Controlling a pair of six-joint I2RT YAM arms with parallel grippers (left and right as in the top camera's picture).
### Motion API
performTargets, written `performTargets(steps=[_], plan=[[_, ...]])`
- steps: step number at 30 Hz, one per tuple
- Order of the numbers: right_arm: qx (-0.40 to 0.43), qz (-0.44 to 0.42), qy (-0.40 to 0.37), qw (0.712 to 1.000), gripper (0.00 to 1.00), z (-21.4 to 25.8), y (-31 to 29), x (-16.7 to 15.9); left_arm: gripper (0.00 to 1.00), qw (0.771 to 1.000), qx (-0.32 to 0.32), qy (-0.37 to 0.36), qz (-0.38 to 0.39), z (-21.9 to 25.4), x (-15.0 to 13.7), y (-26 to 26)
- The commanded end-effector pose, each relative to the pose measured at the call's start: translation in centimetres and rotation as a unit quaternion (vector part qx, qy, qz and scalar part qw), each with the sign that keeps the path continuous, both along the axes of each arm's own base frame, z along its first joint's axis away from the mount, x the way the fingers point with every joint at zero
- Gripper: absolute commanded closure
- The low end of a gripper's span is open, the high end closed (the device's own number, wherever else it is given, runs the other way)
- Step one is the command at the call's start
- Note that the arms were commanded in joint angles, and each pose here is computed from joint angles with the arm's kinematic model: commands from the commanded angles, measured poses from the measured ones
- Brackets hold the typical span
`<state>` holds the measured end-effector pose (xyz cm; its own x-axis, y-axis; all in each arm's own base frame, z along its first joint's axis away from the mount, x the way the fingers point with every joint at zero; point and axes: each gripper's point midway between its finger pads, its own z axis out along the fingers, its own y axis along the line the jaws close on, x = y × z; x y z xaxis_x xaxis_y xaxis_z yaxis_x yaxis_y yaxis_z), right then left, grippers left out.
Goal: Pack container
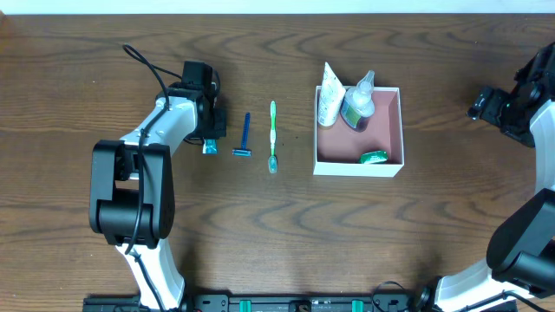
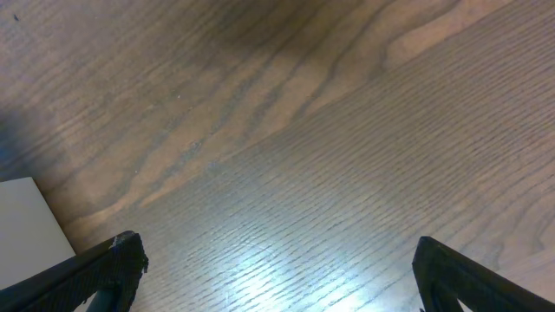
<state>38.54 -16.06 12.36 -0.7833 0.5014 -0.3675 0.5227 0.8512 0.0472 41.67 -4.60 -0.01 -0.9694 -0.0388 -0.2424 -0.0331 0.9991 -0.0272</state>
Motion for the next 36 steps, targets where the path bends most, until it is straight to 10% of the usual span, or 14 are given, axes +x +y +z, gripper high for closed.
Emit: performTargets(steps=[1,20,26,36], plan=[[0.001,-0.008,0.004,1.000,0.01,-0.3,-0.2,-0.1,0.81,1.000,-0.006,-0.009,0.002,2.0,-0.3,0.0],[0.001,-0.008,0.004,1.000,0.01,-0.3,-0.2,-0.1,0.81,0.915,-0.151,-0.296,-0.230,27.3,-6.1,-14.0],[0.001,-0.008,0.004,1.000,0.01,-0.3,-0.2,-0.1,0.81,0.887,-0.161,-0.293,-0.319,26.7,-8.7,-20.2],[0.001,-0.008,0.004,1.000,0.01,-0.3,-0.2,-0.1,0.69,0.934,-0.065,-0.211,-0.280,19.6,-7.0,-18.5]])
